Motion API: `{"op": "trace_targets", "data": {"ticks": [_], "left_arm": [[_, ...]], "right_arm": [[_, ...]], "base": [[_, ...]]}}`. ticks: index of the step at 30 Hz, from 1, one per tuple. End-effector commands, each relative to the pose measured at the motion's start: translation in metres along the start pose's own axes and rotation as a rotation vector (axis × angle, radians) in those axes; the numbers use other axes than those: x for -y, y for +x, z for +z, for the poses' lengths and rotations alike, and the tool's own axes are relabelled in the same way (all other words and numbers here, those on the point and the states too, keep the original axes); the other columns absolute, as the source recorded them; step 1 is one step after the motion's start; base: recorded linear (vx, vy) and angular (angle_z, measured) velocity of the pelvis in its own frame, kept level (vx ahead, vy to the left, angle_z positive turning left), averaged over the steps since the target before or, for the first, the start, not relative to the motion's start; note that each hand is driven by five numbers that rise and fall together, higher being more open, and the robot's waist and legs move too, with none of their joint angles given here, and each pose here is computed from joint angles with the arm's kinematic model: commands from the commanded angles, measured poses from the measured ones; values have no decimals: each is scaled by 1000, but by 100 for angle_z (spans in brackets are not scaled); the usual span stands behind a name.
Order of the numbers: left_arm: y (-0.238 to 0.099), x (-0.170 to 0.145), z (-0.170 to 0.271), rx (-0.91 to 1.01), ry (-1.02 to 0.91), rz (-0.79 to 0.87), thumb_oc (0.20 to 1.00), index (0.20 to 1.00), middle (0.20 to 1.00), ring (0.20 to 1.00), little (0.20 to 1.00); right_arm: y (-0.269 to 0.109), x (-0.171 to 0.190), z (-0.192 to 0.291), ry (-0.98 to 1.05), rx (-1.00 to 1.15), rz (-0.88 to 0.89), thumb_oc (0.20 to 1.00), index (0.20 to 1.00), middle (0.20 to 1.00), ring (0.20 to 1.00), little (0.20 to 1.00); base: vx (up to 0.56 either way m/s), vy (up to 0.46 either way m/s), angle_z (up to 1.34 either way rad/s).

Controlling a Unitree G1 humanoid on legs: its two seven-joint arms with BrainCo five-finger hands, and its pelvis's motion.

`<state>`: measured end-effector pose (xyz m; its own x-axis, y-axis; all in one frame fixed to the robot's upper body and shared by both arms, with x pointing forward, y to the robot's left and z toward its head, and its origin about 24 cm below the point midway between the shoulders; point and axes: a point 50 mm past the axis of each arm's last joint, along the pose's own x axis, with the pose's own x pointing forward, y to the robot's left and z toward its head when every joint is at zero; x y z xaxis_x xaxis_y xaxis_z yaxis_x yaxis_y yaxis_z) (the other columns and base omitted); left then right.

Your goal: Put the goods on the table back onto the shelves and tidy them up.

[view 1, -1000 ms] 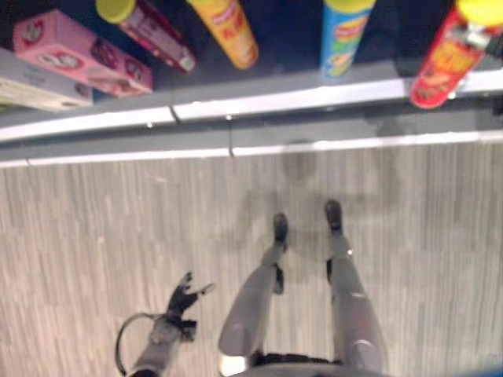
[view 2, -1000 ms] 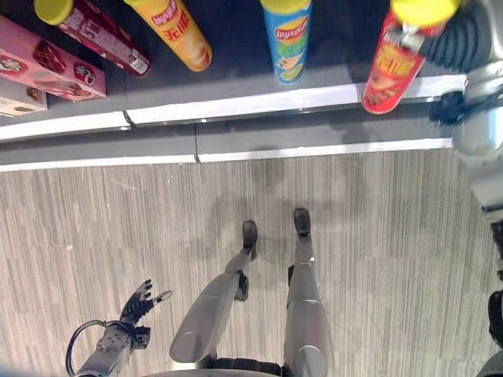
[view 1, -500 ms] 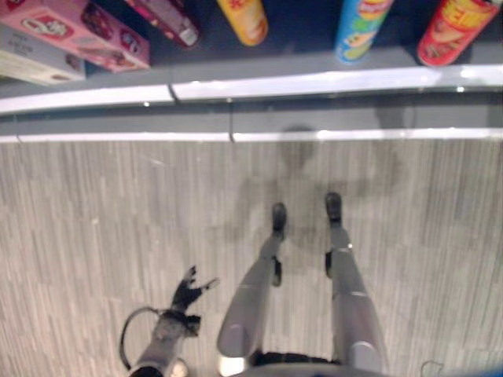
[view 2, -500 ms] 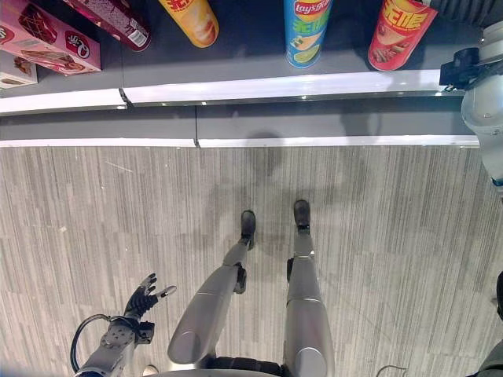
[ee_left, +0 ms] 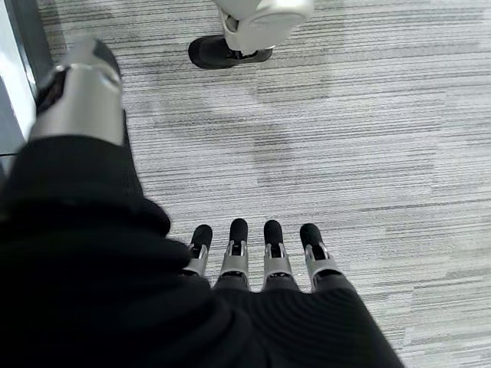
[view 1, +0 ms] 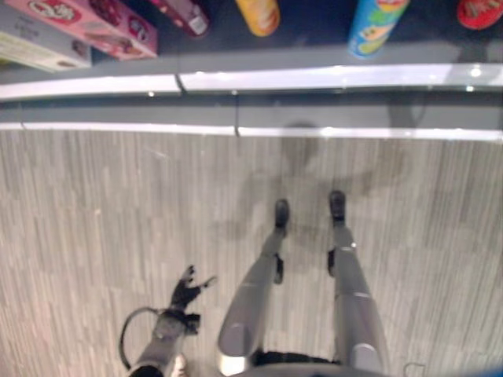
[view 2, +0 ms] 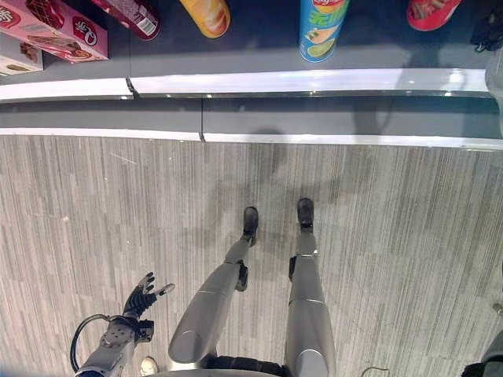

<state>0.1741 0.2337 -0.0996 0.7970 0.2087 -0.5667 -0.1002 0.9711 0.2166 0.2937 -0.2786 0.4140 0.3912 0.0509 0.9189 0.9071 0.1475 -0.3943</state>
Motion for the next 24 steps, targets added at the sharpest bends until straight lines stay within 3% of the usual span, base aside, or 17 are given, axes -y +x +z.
{"op": "trace_targets", "data": {"ticks": [1, 14, 24], "left_arm": [[-6, -15, -12, -35, 33, 38, 1000, 1000, 1000, 1000, 1000], [-3, -2, -10, -35, 23, 15, 1000, 1000, 1000, 1000, 1000], [-1, 0, -7, -31, 27, 20, 1000, 1000, 1000, 1000, 1000]], "right_arm": [[19, 30, 9, 4, 37, -172, 200, 200, 200, 200, 200], [2, 14, 0, 181, -98, -256, 200, 200, 200, 200, 200], [-7, 10, -4, 144, -108, -248, 200, 200, 200, 200, 200]], "base": [[13, 9, 3], [5, 3, 2], [0, 1, 0]]}}
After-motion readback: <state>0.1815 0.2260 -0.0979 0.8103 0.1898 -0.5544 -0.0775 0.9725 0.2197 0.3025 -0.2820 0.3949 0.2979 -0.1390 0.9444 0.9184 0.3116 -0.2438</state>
